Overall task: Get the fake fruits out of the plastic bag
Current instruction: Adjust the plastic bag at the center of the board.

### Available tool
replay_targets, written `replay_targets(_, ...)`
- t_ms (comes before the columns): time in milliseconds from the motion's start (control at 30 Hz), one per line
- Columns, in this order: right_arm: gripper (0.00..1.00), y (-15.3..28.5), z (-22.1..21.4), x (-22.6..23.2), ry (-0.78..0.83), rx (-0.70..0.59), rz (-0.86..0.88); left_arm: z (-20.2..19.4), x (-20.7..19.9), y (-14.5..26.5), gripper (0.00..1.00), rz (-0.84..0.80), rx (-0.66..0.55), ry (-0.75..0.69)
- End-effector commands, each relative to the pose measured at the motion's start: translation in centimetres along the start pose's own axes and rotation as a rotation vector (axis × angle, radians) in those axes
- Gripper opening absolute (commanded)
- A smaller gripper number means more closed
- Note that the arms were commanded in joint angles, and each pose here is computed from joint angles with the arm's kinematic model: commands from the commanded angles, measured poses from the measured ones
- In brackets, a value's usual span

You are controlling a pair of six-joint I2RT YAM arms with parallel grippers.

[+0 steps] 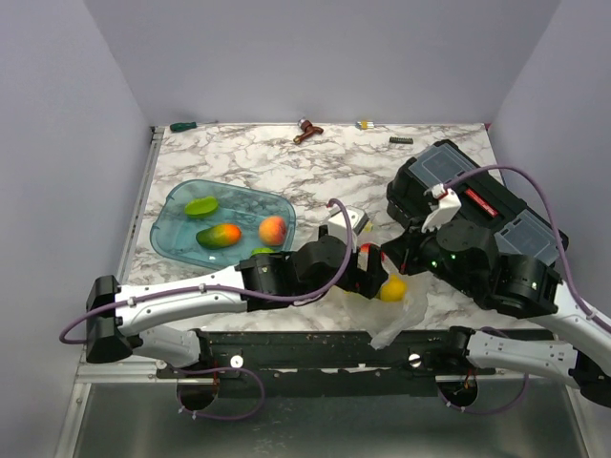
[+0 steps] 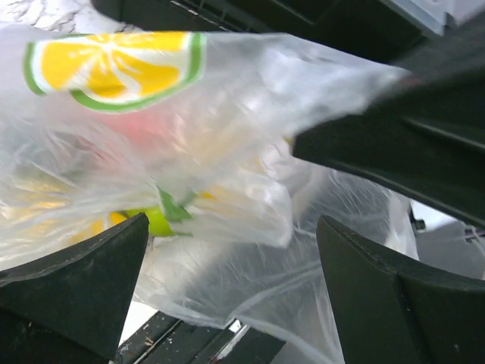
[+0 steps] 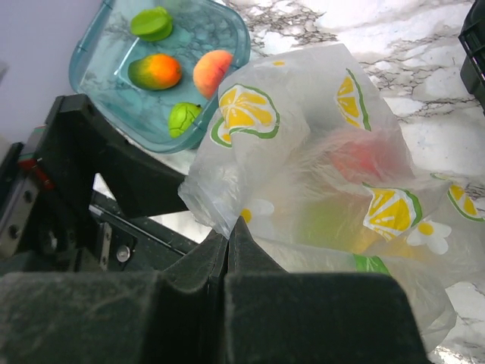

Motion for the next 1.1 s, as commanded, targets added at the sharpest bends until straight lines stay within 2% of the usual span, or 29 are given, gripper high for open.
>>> replay_targets(0, 0.01, 0.5, 0.4, -0.1, -0.040, -0.043, 0.010, 0.3, 1.1, -1.6, 0.89, 0.173, -0.002, 0.018)
replay_targets(67, 0.01, 0.6, 0.5, 0.0, -0.051, -0.045, 0.019, 0.4, 1.8, -2.2, 0.85, 0.219, 0.003, 0.030)
replay_targets(133, 0.01, 0.6, 0.4, 0.0, -0.048, -0.045, 0.020, 0.5, 2.7, -2.9, 0.73, 0.235, -0.014, 0.033)
replay_targets(167, 0.01, 0.5, 0.3, -0.1, -0.046, -0.045, 0.012, 0.6, 3.0, -3.2, 0.59, 0.232, -0.014, 0.030)
replay_targets(233, 0.01, 0.4, 0.0, -0.5, -0.037, -0.038, -0.026, 0.9, 4.0, -3.4, 0.38, 0.264, 0.014, 0.015)
replay_targets(267, 0.01, 0.3, -0.3, -0.9, -0.028, -0.030, -0.057, 1.2, 4.5, -3.3, 0.31, 0.275, 0.033, -0.006)
replay_targets(333, 0.01, 0.2, -0.7, -2.1, -0.015, -0.021, -0.164, 1.6, 5.2, -2.8, 0.22, 0.251, 0.091, -0.081)
replay_targets(367, 0.01, 0.3, -1.1, -2.8, -0.015, -0.010, -0.229, 1.9, 5.6, -2.3, 0.10, 0.236, 0.117, -0.131)
replay_targets(400, 0.01, 0.4, -1.3, -3.6, -0.015, -0.012, -0.302, 2.1, 5.9, -2.0, 0.03, 0.202, 0.148, -0.186)
replay_targets(500, 0.01, 1.1, -1.6, -5.3, -0.028, -0.019, -0.468, 3.6, 7.1, -0.5, 0.01, 0.158, 0.188, -0.379)
replay_targets(600, 0.01, 1.5, -1.2, -5.9, -0.043, -0.051, -0.525, 6.4, 8.7, 0.0, 0.00, 0.279, 0.198, -0.475)
replay_targets(700, 0.01, 1.0, -0.6, -5.6, -0.029, -0.096, -0.503, 9.7, 8.7, -0.6, 0.00, 0.309, 0.135, -0.488)
replay_targets(867, 0.01, 0.9, 1.4, -5.5, 0.001, -0.137, -0.574, 14.9, 8.0, -1.7, 0.00, 0.383, 0.029, -0.420)
replay_targets(967, 0.01, 1.3, 2.1, -5.3, 0.010, -0.146, -0.564, 15.6, 8.8, -2.2, 0.00, 0.469, 0.045, -0.422)
replay_targets(1067, 0.01, 1.5, 1.8, -5.2, 0.017, -0.140, -0.503, 14.7, 11.5, -2.4, 0.02, 0.586, 0.080, -0.385)
Point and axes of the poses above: each gripper's point midway between its finger pads, its own y axis back along the fingers, its own x axis along the line the jaws close on, z = x × y, the point moved 8 cm from there along y, back along the fingers, and after that the axes turned 10 degrees about y, right-handed, at the moved point
